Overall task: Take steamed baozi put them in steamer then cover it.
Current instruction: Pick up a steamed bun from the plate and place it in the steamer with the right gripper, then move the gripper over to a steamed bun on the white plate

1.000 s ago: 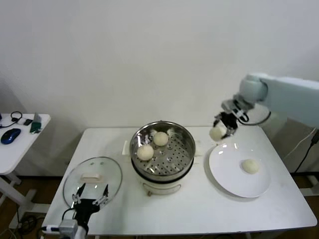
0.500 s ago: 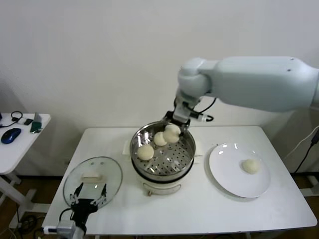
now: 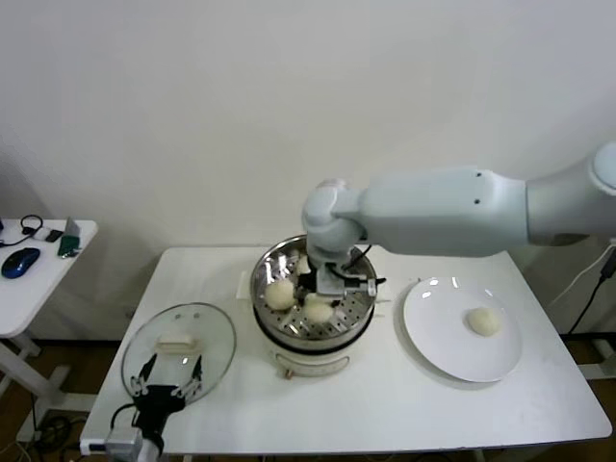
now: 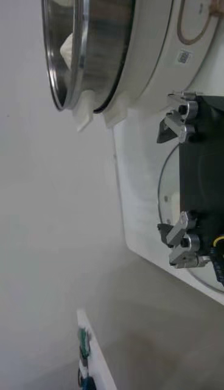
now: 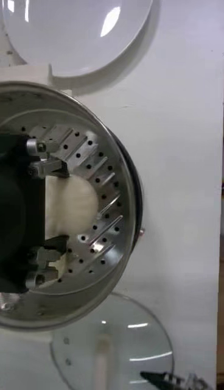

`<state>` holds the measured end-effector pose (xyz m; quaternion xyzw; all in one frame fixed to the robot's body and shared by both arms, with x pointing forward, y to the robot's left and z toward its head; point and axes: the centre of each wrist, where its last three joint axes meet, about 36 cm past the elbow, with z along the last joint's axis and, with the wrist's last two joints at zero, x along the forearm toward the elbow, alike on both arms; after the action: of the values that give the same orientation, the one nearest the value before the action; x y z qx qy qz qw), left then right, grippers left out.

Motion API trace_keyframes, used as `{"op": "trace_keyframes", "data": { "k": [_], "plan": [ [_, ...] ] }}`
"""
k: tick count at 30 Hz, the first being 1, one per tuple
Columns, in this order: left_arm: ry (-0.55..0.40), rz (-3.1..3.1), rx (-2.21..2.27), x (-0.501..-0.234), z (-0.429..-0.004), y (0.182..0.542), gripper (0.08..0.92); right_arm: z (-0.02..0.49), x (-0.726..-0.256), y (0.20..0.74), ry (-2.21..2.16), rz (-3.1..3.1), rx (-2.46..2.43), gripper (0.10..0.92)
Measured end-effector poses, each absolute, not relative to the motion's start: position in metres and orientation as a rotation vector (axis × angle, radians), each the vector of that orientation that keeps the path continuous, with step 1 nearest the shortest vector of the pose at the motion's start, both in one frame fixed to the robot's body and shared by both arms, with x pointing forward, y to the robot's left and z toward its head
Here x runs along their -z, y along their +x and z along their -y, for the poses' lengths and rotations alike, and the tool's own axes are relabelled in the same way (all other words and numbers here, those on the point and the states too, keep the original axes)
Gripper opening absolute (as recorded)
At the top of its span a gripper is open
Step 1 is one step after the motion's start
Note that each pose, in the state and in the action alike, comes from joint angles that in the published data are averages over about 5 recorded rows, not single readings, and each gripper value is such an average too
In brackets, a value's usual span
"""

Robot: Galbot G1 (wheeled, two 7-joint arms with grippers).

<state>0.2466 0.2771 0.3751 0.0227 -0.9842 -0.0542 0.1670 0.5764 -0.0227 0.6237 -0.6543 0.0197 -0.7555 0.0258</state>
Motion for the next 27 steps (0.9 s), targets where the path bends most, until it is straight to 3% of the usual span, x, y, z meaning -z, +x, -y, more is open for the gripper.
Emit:
{"op": "trace_keyframes", "data": {
  "k": [6, 12, 18, 27],
  "plan": [
    [0.069, 2.798, 0.153, -0.373, -0.279, 0.247, 0.823, 0.017, -0.605, 0.575, -2.039, -0.024, 2.312, 0.663],
    [0.065, 2.801, 0.15, -0.374, -0.277, 0.248, 0.823, 0.017, -0.6, 0.578, -2.044, -0.025, 2.302, 0.794],
    [0.057, 2.805, 0.153, -0.374, -0.277, 0.25, 0.823, 0.028, -0.616, 0.589, -2.037, -0.073, 2.326, 0.822],
    [0.045, 2.805, 0.155, -0.373, -0.276, 0.253, 0.823, 0.123, -0.683, 0.634, -2.076, -0.373, 2.528, 0.823]
  ]
}}
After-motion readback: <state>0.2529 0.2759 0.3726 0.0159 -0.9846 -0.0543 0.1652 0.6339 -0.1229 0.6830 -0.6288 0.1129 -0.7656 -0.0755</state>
